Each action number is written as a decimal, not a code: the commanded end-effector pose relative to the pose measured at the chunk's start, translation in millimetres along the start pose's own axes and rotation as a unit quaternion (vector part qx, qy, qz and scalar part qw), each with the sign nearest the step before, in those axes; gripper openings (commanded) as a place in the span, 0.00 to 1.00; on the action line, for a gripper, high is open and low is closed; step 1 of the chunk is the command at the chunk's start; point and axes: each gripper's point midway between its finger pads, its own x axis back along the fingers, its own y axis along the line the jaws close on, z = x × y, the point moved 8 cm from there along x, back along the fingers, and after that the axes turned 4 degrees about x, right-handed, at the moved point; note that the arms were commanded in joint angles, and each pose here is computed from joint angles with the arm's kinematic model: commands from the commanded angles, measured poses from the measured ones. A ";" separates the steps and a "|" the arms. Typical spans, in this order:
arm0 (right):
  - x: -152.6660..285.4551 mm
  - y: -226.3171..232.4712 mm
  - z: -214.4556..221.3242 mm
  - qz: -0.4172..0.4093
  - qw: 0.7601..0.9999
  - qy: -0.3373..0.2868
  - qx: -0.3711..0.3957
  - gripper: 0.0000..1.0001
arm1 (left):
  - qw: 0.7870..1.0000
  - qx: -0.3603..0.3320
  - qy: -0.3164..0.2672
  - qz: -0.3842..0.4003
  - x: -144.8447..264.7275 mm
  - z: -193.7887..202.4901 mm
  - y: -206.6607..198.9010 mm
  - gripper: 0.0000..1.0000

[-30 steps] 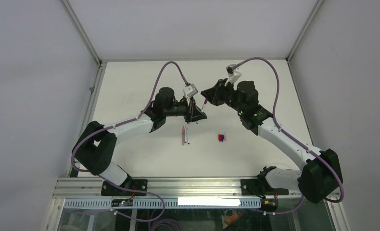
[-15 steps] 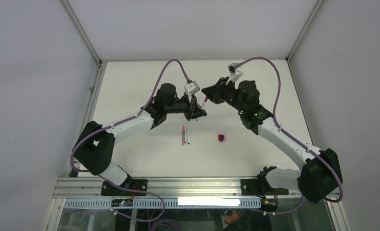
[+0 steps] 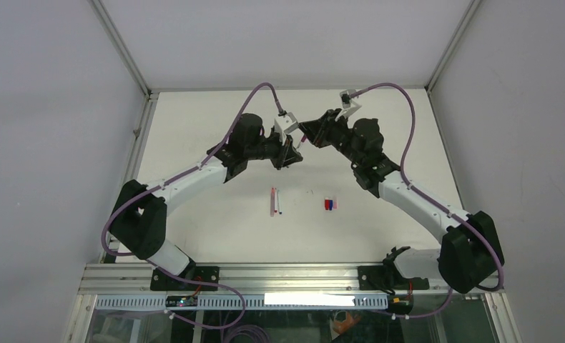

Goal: Insert the pens into the pen caps

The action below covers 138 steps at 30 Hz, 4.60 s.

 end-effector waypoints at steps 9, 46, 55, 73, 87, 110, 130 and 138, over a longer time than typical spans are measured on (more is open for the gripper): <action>7.5 0.2 116.0 -0.021 0.970 0.239 -0.046 0.00 | 0.946 -0.190 -0.263 0.015 25.2 -148.0 -19.7 0.00; 7.9 -1.5 162.6 0.001 0.929 0.370 0.004 0.00 | 0.914 -0.242 -0.326 -0.028 76.5 -177.2 -15.1 0.00; -11.1 -4.2 82.6 0.056 0.971 0.227 0.057 0.20 | 0.987 -0.073 -0.130 -0.062 52.5 -46.7 8.6 0.00; -0.9 -11.8 -69.3 0.113 0.991 0.018 0.076 0.63 | 0.930 0.209 0.165 -0.253 75.7 118.5 19.3 0.00; 21.4 -22.0 19.8 0.140 0.974 0.175 0.034 0.63 | 0.834 0.294 0.254 -0.391 83.2 107.4 42.1 0.00; 58.8 -48.3 76.0 0.298 0.898 0.320 0.044 0.55 | 0.822 0.376 0.301 -0.302 72.6 119.1 46.4 0.36; 67.2 -51.9 80.4 0.304 0.896 0.320 0.041 0.54 | 0.839 0.341 0.299 -0.301 34.5 93.4 15.7 0.33; 70.3 -54.5 80.4 0.303 0.897 0.319 0.041 0.54 | 0.821 0.332 0.303 -0.351 24.5 105.1 23.4 0.31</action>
